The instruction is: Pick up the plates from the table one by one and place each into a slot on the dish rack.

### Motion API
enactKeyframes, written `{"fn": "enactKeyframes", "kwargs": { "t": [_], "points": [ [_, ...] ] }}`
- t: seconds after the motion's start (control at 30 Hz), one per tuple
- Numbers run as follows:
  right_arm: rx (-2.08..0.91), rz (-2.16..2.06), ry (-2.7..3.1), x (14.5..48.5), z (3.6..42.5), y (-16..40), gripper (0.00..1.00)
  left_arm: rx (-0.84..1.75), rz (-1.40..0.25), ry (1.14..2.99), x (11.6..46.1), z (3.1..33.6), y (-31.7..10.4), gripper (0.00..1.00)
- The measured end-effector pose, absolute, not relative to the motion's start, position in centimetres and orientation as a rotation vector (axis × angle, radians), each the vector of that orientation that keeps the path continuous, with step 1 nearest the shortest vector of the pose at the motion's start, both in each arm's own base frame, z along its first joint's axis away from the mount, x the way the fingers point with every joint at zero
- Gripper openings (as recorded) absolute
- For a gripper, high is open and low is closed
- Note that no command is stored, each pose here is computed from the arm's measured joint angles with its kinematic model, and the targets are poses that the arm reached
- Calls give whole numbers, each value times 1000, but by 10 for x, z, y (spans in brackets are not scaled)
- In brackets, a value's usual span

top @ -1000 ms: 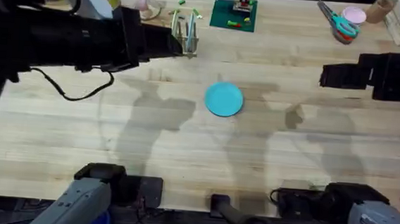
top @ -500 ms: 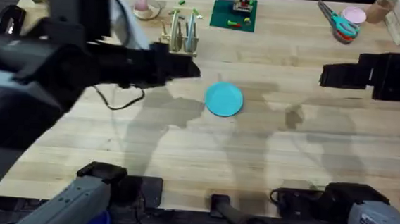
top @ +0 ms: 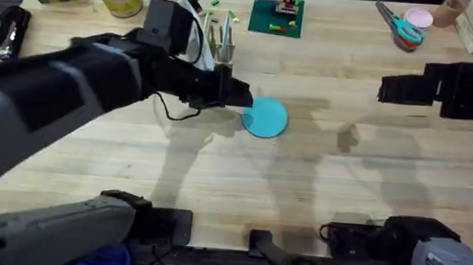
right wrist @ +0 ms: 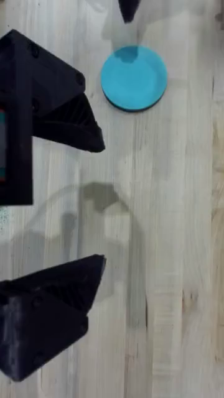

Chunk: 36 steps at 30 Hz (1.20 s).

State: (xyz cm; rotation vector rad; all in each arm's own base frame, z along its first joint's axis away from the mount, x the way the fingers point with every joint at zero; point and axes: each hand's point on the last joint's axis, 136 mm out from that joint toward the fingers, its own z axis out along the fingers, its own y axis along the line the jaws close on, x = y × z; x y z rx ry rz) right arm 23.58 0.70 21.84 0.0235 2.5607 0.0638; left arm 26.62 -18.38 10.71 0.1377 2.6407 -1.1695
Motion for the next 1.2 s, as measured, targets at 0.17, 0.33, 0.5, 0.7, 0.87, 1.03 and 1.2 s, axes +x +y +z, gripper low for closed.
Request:
{"fn": "enactKeyframes", "kwargs": {
  "t": [0.17, 0.33, 0.5, 0.7, 0.87, 1.03, 1.2],
  "points": [
    [23, 64, 2561, 236, 218, 7, 998, 151, -1165, 2686, 269, 86, -185, 42],
    [23, 64, 2561, 236, 218, 7, 998, 170, -1166, 2719, 272, 64, -186, 43],
    [24, 64, 2561, 236, 218, 7, 998, 181, -1204, 2719, 274, 47, -190, 43],
    [24, 64, 2561, 236, 218, 7, 998, 164, -1315, 2712, 271, 34, -196, 43],
    [24, 63, 2560, 236, 219, 7, 998, 94, -1385, 2717, 272, 33, -194, 43],
    [24, 64, 2561, 236, 219, 7, 998, 70, -1401, 2722, 272, 33, -194, 42],
    [22, 70, 2560, 236, 219, 8, 998, 61, -1405, 2724, 272, 33, -194, 42]
  ]
}}
